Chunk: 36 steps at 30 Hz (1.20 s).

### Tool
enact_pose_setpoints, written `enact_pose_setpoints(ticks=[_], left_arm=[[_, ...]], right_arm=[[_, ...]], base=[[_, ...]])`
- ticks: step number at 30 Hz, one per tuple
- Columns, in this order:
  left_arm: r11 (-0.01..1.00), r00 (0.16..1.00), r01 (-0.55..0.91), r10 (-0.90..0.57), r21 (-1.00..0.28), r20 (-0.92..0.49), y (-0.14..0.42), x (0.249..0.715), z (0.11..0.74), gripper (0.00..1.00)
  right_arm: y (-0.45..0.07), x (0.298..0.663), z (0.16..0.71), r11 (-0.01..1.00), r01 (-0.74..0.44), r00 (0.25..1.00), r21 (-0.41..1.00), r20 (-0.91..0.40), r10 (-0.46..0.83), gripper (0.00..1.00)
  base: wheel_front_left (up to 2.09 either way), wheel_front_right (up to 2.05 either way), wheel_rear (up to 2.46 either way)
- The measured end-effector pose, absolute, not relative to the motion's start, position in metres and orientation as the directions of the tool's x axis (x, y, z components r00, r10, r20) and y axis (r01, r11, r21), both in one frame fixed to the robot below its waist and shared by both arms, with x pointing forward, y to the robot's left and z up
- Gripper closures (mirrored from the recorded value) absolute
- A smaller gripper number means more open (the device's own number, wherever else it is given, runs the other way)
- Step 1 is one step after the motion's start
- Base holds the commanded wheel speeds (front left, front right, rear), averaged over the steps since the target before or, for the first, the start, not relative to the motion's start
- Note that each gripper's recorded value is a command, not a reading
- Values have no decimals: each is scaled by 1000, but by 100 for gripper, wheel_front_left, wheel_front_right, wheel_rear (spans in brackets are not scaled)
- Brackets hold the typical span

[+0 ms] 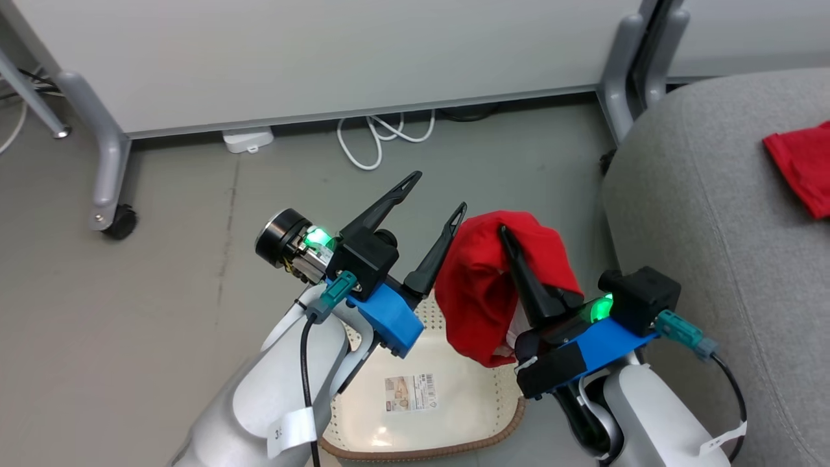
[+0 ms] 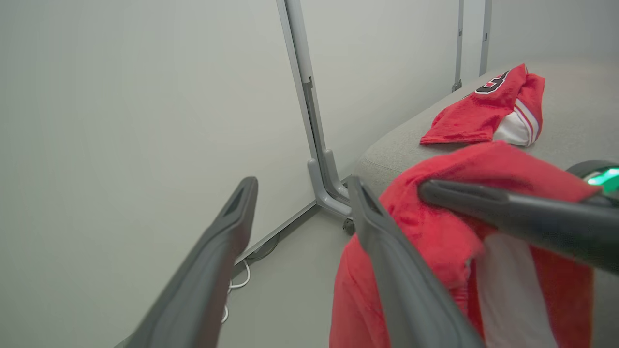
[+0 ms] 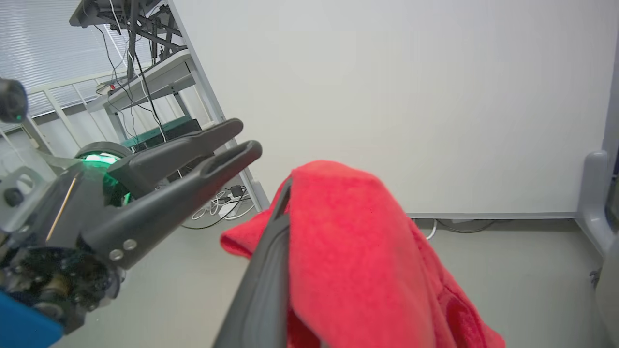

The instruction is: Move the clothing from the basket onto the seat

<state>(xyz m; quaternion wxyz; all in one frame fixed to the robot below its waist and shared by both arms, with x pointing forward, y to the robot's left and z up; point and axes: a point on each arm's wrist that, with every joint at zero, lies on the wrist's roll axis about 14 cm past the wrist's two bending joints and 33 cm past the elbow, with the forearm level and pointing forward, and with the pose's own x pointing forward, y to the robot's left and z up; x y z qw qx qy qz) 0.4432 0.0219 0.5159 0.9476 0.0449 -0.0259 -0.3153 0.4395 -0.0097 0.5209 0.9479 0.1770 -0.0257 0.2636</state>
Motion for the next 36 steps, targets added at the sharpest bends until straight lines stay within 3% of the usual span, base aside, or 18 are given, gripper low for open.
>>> enact_pose_setpoints(ticks=[17, 28, 36], left_arm=[[661, 663, 749, -749, 46, -19, -50, 446, 481, 0], [515, 515, 857, -856, 13, -35, -107, 424, 464, 0], [482, 482, 876, -875, -4, -37, -119, 417, 460, 0]], right_arm=[[-127, 456, 517, 954, -233, 969, 190, 130, 211, 100], [-198, 430, 512, 989, -39, 994, 139, 105, 25, 100], [-219, 413, 507, 991, 30, 995, 129, 86, -41, 100]], base=[[0, 0, 0], [0, 0, 0], [0, 0, 0]])
